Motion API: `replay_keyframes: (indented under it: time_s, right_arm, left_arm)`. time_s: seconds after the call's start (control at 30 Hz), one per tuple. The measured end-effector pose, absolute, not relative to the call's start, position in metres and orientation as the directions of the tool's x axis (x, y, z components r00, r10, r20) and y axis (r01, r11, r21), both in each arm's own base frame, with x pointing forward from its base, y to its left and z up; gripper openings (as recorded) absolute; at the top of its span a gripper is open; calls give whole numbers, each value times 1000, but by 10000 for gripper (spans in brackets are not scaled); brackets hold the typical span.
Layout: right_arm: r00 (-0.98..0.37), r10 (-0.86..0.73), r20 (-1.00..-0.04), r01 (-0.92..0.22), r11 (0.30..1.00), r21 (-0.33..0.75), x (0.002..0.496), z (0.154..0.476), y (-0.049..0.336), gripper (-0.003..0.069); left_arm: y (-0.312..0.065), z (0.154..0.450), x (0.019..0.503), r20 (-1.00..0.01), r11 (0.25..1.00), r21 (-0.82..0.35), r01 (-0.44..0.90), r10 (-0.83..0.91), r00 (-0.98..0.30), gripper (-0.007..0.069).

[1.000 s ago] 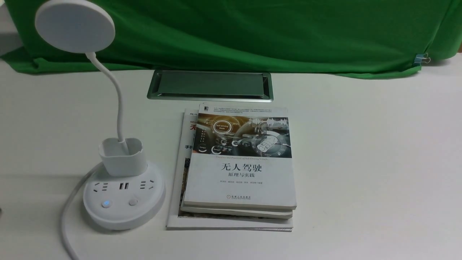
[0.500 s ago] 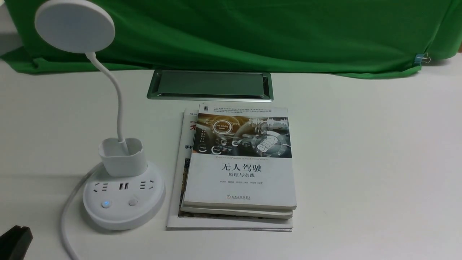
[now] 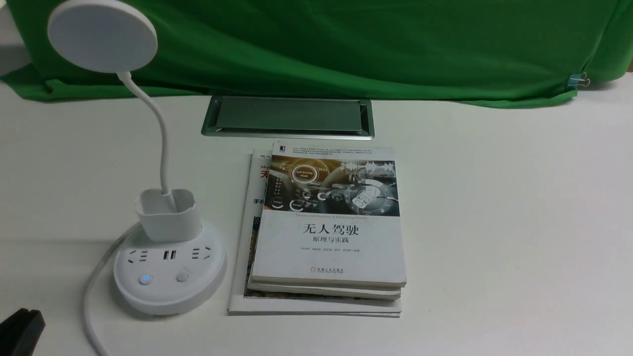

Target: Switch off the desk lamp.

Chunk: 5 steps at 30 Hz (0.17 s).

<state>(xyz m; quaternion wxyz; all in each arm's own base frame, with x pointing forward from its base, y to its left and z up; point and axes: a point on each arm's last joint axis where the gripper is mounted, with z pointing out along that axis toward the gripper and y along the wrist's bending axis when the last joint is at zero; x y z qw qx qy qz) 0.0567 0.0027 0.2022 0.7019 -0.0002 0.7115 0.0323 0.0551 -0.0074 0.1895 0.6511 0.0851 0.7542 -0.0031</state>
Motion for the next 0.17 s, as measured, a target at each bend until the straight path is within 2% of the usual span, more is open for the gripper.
replay_keyframes:
  time_s: [0.17]
  right_arm:
    - [-15, 45, -999, -46, 998, 46, 57, 202, 3, 35]
  left_arm:
    - [-7, 190, 55, -983, 985, 106, 132, 124, -138, 19]
